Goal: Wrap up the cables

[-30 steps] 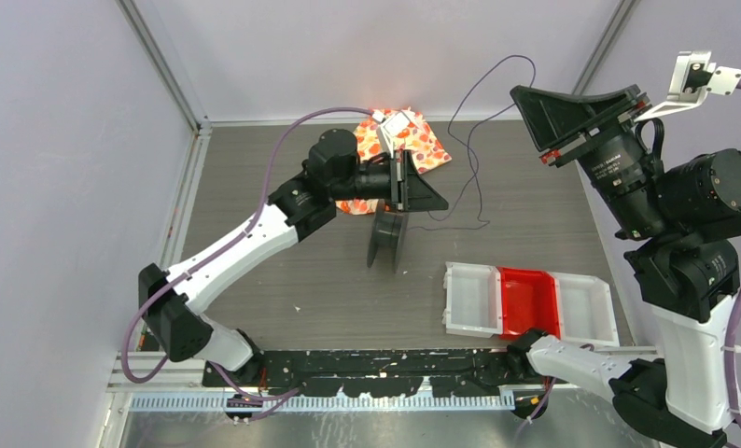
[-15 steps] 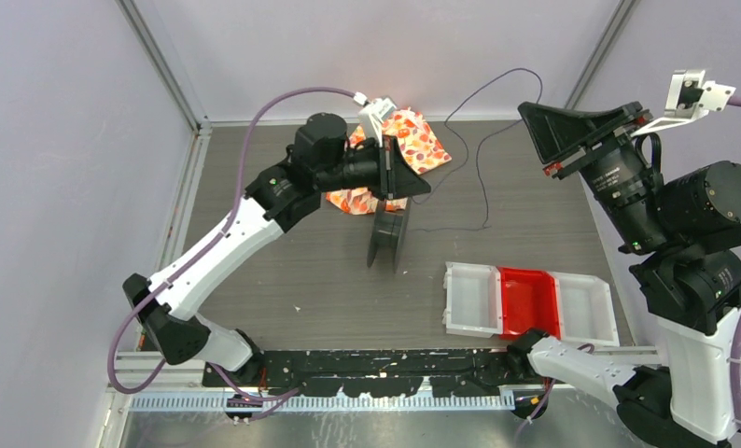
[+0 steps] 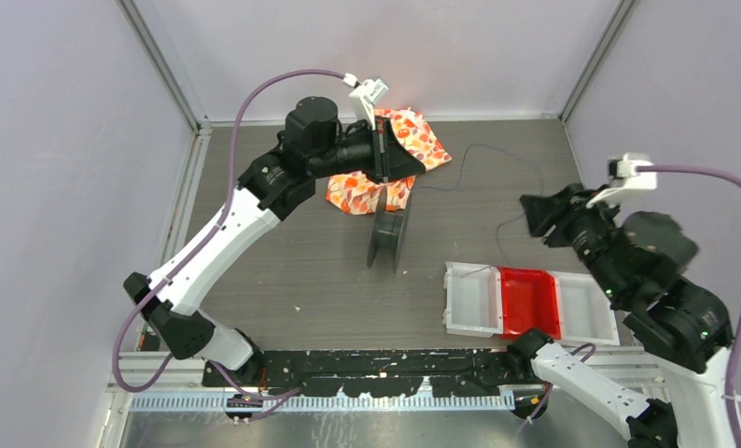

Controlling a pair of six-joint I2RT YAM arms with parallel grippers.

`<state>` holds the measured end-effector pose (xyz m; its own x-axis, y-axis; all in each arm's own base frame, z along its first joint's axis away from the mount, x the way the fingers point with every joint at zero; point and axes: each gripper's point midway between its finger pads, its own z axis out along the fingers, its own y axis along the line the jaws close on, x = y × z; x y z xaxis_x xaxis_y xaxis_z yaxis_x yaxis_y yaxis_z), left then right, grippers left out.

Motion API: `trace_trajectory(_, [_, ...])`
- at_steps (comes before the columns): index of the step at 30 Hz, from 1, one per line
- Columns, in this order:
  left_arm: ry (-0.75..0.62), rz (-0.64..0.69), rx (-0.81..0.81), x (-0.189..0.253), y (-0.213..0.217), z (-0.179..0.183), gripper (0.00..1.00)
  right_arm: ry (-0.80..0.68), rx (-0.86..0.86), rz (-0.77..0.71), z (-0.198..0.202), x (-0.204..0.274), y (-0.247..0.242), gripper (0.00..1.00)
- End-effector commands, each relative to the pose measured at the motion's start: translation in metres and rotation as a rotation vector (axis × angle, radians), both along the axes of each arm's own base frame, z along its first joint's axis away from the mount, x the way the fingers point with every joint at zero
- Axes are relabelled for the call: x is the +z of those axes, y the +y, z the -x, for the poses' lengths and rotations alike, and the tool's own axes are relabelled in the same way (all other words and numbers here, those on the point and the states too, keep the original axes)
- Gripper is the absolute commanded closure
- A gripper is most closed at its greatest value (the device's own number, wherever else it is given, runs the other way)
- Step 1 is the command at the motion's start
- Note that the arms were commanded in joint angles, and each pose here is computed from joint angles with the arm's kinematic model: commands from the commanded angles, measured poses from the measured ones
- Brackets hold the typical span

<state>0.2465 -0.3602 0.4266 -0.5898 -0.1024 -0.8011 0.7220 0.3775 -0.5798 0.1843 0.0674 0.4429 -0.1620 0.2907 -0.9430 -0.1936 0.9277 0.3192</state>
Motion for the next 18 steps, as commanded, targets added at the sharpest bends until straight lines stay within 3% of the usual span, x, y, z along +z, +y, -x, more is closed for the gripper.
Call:
trace_trajectory(1, [0.019, 0.057, -0.115, -0.005, -0.027, 0.006, 1.0, 0.198, -0.039, 0.046, 0.005, -0.073, -0.004, 0.4])
trace_trajectory(3, [0.036, 0.054, -0.129, -0.012, -0.034, 0.005, 0.99, 0.207, -0.041, 0.053, 0.007, -0.079, -0.006, 0.2])
trace_trajectory(6, [0.042, 0.047, -0.128, -0.014, -0.036, 0.002, 0.99, 0.165, -0.015, 0.077, 0.003, -0.062, -0.002, 0.08])
trace_trajectory(11, [0.054, 0.072, -0.123, -0.003, -0.037, 0.002, 1.0, 0.14, 0.23, 0.108, -0.008, -0.052, 0.05, 0.06])
trace_trajectory(18, [0.051, 0.107, -0.129, 0.02, -0.03, 0.011, 1.0, 0.169, 0.49, 0.157, -0.034, -0.104, 0.115, 0.13])
